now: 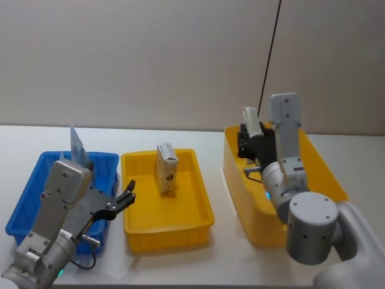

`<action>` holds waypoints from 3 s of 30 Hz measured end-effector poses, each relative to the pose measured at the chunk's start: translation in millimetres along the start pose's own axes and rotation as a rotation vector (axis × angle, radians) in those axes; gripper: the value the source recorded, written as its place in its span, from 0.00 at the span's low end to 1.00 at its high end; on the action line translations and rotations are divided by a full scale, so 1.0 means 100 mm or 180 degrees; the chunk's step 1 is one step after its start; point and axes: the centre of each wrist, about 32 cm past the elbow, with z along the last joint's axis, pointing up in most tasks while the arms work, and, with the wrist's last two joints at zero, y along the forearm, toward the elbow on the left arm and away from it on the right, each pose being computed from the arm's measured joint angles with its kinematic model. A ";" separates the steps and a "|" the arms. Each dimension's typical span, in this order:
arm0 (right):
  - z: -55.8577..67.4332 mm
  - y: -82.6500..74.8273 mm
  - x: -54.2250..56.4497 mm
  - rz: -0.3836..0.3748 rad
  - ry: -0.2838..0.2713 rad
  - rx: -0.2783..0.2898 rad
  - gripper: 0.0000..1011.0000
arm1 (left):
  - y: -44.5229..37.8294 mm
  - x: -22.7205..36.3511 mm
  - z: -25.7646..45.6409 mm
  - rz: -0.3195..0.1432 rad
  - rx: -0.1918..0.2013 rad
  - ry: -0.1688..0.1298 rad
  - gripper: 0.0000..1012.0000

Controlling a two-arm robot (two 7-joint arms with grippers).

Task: Bimanual collaborative sorting of washing and personal care products

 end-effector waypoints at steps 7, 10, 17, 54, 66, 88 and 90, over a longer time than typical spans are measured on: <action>-0.03 0.02 0.13 -0.0087 -0.0019 -0.0144 0.35 | 0.000 0.000 0.000 0.0000 0.0000 0.0000 0.99; -0.06 0.03 0.17 -0.0109 -0.0022 -0.0206 0.35 | 0.000 0.000 0.000 0.0000 0.0000 0.0000 0.99; -0.12 0.04 0.24 -0.0138 -0.0025 -0.0312 0.35 | 0.000 0.000 0.000 0.0000 0.0000 0.0000 0.99; -0.12 -0.07 0.25 -0.0106 -0.0269 -0.0131 0.99 | 0.017 0.023 0.010 0.0082 0.0027 -0.0035 0.99; -0.11 -0.08 0.24 -0.0094 -0.0298 -0.0092 0.99 | 0.059 0.102 0.032 0.0375 0.0107 -0.0053 0.99; -0.11 -0.09 0.24 -0.0087 -0.0313 -0.0073 0.99 | -0.051 0.272 -0.210 0.0678 0.0326 0.0324 0.99; -0.11 -0.09 0.24 -0.0087 -0.0314 -0.0072 0.99 | -0.068 0.281 -0.259 0.0690 0.0331 0.0370 0.99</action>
